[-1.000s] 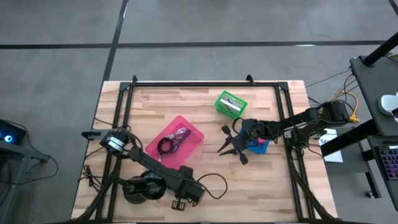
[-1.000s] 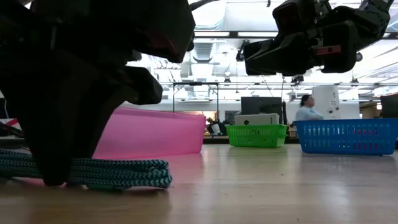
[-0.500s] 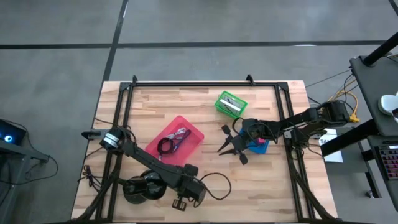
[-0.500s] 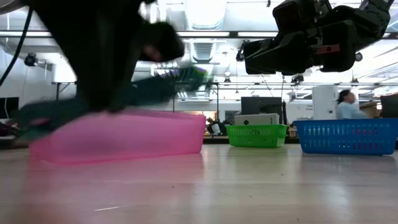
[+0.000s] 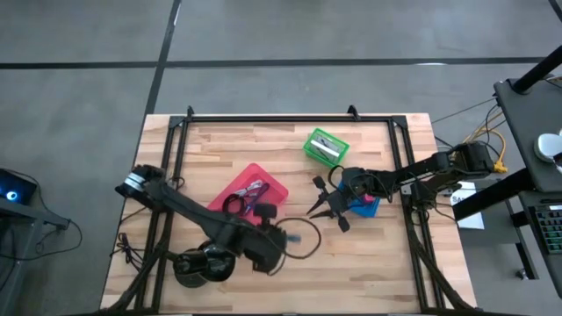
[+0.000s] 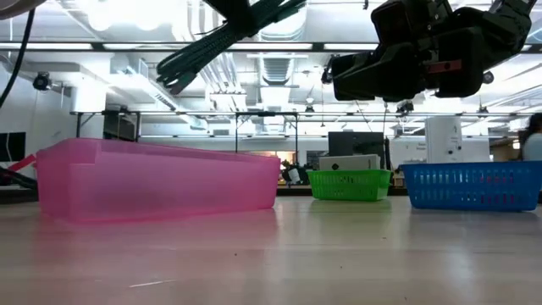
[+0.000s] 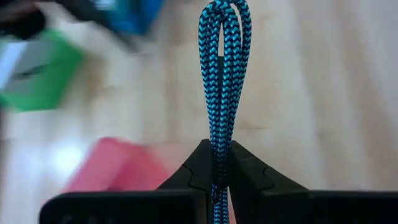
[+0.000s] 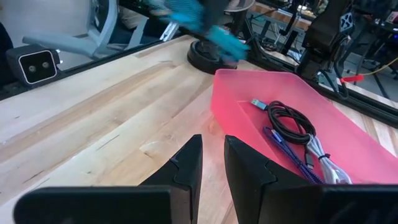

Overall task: Pick and place items into bin
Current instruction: Put the blue charger cable into the pink bin

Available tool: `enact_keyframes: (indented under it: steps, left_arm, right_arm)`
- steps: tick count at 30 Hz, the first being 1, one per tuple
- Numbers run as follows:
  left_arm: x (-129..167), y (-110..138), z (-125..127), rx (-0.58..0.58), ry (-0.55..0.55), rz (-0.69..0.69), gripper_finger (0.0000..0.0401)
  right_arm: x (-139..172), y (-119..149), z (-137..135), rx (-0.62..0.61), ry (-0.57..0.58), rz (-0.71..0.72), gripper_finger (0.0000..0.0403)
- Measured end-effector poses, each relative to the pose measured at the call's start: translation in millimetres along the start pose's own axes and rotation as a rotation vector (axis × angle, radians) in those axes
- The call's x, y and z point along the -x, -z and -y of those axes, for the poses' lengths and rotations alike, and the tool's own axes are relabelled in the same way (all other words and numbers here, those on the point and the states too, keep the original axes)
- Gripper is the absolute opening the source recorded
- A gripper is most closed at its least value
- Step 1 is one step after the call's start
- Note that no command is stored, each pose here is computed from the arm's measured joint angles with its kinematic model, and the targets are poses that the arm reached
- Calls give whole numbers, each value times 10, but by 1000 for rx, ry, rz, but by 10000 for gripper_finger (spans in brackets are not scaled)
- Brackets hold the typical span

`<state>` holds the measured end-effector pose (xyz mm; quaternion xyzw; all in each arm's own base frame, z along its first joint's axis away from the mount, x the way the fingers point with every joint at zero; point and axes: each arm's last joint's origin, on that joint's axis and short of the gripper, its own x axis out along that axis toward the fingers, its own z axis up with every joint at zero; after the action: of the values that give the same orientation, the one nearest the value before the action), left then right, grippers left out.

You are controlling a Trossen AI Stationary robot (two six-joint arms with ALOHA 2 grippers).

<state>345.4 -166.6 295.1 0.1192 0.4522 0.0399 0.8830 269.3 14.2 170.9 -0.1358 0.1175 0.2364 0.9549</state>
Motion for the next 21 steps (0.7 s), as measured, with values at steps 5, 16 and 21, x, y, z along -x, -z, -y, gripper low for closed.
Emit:
enact_keyframes:
  steps: [5,16,21]
  left_arm:
    - [44,112,-265,25,-134,-1,12]
    - [-252,610,-900,337,-218,-164,12]
    - [-413,820,-1061,453,-156,-266,15]
  right_arm:
    - [0,-1,1,1,2,1,57]
    - [0,-2,2,1,3,1,57]
    - [0,-2,2,1,6,0,57]
